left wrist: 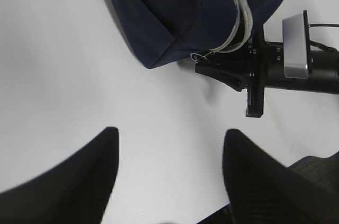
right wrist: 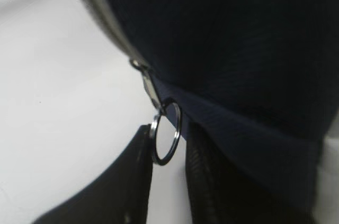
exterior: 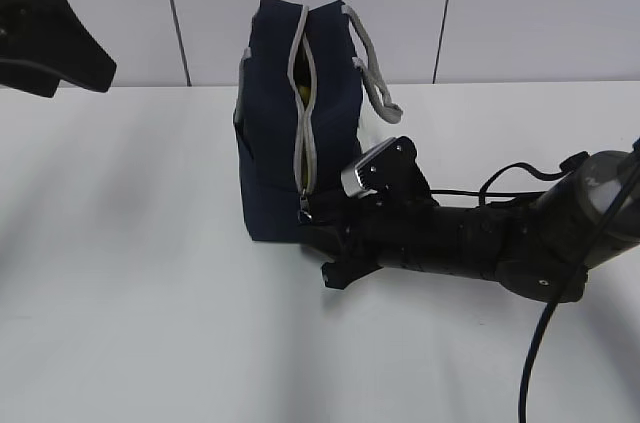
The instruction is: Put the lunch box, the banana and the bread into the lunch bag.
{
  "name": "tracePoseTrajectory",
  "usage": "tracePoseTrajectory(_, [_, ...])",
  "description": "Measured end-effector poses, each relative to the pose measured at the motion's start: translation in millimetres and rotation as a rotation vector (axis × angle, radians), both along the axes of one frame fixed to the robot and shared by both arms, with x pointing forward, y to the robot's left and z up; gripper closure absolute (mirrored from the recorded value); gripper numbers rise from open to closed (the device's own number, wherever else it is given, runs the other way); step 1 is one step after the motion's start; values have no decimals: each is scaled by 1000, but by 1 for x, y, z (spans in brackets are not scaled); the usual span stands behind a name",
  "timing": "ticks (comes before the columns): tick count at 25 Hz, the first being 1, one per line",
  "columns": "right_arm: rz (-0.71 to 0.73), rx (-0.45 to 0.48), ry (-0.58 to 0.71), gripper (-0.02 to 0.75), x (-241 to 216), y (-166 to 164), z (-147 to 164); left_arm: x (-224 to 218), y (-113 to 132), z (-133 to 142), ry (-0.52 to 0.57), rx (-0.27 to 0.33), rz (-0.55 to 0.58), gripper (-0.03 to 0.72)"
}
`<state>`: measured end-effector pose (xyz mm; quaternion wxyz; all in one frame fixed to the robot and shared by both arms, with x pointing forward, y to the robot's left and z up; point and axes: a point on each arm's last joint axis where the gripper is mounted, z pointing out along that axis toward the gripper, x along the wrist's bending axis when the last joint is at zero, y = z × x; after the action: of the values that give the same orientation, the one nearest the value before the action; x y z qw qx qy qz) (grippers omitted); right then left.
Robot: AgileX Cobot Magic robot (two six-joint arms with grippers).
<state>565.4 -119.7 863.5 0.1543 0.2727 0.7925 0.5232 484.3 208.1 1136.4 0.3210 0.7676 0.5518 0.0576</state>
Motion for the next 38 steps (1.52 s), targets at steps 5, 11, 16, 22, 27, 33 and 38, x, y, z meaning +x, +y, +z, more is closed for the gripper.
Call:
tracePoseTrajectory(5, [-12, 3, 3, 688, 1, 0, 0, 0, 0, 0, 0, 0, 0, 254])
tracePoseTrajectory(11, [2, -6, -6, 724, 0, 0, 0, 0, 0, 0, 0, 0, 0, 254])
tracePoseTrajectory(16, [14, -14, -13, 754, -1, 0, 0, 0, 0, 0, 0, 0, 0, 254])
tracePoseTrajectory(22, [50, -27, -21, 754, -3, 1, -1, 0, 0, 0, 1, 0, 0, 254])
tracePoseTrajectory(27, [56, -28, -23, 754, -3, 2, -1, 0, 0, 0, 3, 1, -1, 254])
tracePoseTrajectory(33, [52, -27, -22, 754, -3, 2, -1, 0, 0, 0, 4, 1, -1, 254])
tracePoseTrajectory(38, [55, -20, -27, 754, -3, 2, 0, 0, 0, 0, 4, 1, -1, 254])
